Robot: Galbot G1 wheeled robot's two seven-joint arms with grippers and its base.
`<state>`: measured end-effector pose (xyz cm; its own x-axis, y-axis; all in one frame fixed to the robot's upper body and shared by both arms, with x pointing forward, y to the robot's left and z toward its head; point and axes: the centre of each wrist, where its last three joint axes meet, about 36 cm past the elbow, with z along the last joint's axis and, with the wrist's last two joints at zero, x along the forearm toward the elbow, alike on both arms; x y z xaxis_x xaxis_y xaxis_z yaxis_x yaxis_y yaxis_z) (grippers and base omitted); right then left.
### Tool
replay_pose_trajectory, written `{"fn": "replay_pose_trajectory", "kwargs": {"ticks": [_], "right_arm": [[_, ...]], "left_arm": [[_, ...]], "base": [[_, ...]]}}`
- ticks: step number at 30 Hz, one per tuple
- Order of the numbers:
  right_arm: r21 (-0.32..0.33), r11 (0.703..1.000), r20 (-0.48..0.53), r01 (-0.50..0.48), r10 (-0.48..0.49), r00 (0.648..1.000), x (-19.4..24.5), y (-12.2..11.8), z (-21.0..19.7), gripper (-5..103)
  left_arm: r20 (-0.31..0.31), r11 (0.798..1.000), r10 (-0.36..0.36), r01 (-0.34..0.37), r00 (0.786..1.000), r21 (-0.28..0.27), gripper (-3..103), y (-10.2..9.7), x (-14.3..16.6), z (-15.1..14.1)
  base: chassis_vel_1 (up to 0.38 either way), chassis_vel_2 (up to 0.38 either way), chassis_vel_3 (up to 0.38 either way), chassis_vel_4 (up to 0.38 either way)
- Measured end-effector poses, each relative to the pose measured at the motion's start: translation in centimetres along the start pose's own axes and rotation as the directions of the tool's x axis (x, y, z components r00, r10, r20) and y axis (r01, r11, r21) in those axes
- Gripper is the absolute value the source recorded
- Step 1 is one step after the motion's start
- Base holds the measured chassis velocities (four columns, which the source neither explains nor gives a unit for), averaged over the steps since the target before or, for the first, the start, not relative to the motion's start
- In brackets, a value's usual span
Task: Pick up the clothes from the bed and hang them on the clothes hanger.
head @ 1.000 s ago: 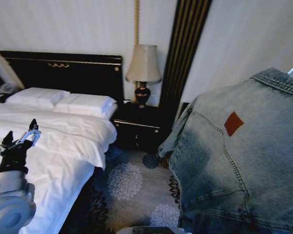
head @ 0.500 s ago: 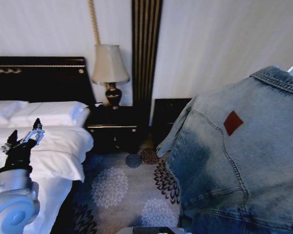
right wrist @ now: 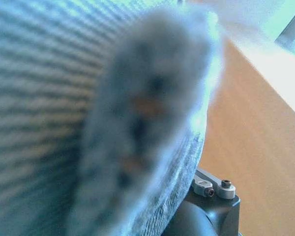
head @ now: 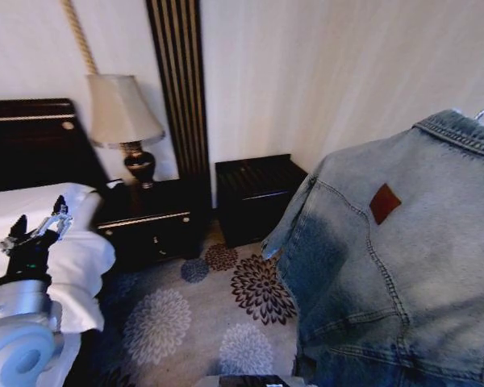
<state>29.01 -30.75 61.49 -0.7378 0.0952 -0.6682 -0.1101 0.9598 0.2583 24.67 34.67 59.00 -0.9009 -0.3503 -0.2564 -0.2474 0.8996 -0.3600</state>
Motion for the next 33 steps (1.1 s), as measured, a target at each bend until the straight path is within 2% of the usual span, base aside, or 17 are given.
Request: {"fn": "replay_pose_trajectory", "kwargs": {"ticks": [33], "right_arm": [[-0.008, 1.000, 0.006, -0.008, 0.008, 1.000, 0.13, 0.06, 0.13, 14]], "left_arm": [[0.000, 1.000, -0.008, 0.008, 1.000, -0.002, 100, 0.15, 0.11, -0.03]], "base": [[-0.125, -0.128, -0.125, -0.125]]}}
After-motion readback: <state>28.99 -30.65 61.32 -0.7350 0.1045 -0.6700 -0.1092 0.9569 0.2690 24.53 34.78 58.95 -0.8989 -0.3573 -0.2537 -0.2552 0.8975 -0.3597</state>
